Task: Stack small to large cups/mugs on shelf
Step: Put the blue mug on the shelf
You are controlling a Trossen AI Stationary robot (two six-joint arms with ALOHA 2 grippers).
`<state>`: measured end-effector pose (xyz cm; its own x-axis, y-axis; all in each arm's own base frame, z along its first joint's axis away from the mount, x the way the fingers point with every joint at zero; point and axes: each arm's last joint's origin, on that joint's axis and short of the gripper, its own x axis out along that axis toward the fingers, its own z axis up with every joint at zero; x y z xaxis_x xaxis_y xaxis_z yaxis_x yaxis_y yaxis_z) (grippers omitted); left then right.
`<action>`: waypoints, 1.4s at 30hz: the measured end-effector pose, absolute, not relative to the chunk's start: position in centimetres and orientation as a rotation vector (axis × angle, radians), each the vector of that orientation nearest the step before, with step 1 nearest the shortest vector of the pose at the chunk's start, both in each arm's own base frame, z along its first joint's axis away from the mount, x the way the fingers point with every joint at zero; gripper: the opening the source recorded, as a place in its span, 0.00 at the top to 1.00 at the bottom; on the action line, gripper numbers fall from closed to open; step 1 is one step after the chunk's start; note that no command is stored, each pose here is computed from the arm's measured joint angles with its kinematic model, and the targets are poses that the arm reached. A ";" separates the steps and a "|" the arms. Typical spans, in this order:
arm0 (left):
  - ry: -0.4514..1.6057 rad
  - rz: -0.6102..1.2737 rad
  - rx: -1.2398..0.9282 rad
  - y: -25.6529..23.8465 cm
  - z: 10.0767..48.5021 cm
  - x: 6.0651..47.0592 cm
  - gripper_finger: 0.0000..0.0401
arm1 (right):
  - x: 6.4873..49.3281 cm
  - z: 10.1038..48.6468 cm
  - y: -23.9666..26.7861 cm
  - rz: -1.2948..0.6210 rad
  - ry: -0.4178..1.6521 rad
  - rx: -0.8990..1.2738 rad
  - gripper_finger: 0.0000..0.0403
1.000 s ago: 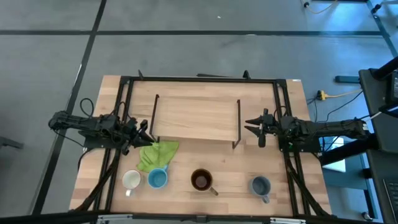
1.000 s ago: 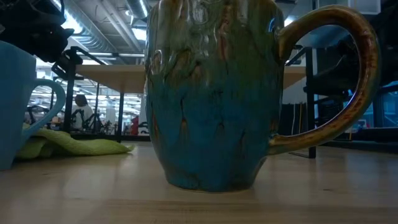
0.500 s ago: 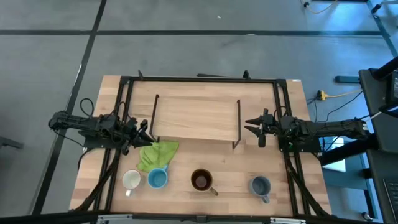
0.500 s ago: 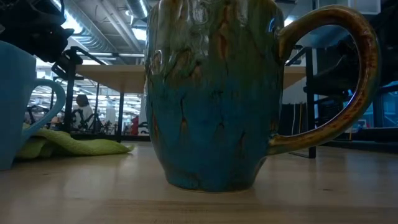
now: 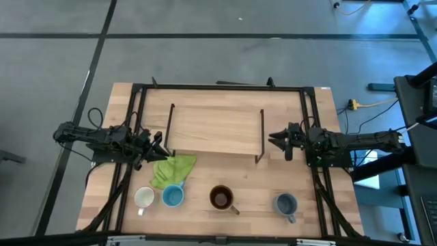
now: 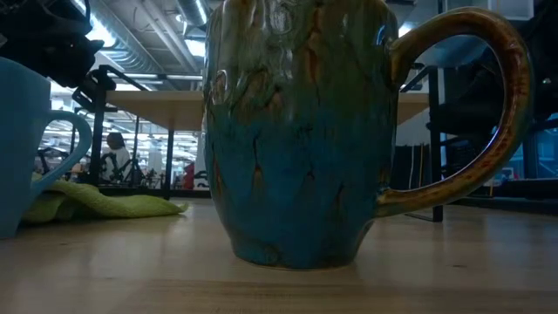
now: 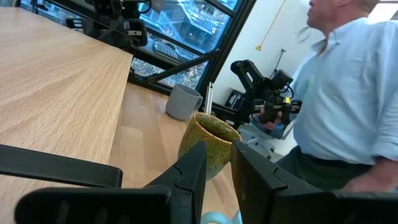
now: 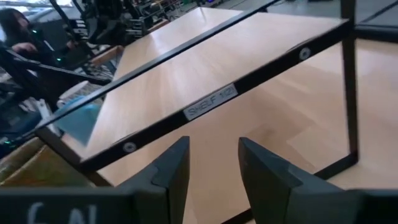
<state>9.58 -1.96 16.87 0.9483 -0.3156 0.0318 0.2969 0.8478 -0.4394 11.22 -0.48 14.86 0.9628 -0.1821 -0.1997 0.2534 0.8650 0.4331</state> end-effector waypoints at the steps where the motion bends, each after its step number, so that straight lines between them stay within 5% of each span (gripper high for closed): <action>1: 0.042 -0.323 -0.456 -2.0 16.9 9.6 0.83 | 11.2 14.9 -0.5 -0.228 0.154 0.485 0.66; 38: 0.041 -0.322 -0.456 -2.0 16.9 9.6 0.83 | 11.2 14.9 -0.7 -0.310 0.119 0.520 0.66; 42: -0.134 -0.205 -0.474 -1.5 18.3 9.5 0.83 | 11.2 14.9 -0.7 -0.309 0.121 0.506 0.66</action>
<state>9.54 -1.51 18.25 0.9707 -0.1644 0.1752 0.2264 0.8697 -0.4386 11.18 -0.70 14.93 0.9467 -0.2604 -0.1898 0.3199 0.8296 0.4576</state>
